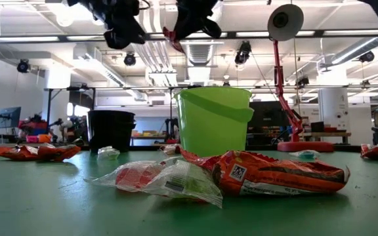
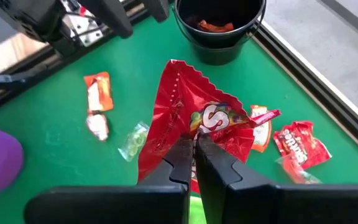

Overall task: Sort candy
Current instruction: Put the red candy into the violet bucket

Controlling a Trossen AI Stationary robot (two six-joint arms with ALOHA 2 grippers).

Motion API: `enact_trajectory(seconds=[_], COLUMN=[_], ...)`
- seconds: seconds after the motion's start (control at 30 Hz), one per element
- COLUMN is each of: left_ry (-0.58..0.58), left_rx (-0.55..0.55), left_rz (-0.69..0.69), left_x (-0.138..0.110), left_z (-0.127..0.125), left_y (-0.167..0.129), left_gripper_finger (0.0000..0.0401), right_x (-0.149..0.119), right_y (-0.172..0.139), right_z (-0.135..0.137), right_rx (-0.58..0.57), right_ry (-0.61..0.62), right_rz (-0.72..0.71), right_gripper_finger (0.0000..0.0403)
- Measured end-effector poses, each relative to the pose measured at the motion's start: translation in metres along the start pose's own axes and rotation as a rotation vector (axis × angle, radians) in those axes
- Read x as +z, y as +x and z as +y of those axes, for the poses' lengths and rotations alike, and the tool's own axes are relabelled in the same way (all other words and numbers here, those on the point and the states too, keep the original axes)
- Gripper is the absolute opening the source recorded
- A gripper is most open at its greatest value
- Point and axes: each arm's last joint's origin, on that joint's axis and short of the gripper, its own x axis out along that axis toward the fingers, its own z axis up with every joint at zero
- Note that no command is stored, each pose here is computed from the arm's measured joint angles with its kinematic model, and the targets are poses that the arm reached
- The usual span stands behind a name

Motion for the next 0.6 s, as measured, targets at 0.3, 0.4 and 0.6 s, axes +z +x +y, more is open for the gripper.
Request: enact_trajectory(seconds=[0.3,0.4,0.6], left_ry=[-0.085,-0.151,-0.303], left_rx=[-0.15,-0.148,-0.163], left_rz=[-0.051,-0.075,-0.114], left_x=[0.009,0.014,0.02], left_z=[-0.006,-0.007,-0.007], left_y=[-0.005,-0.007,-0.008], left_gripper_finger=[0.0136,0.0152,0.0166], right_x=[0.009,0.01,0.012], right_y=[0.0,0.001,0.005], right_z=[0.003,0.004,0.003], right_rx=[0.005,0.004,0.002], right_ry=[-0.03,-0.039,-0.039], right_rz=[-0.017,-0.021,-0.024], right_gripper_finger=[0.0008,0.0008,0.0008])
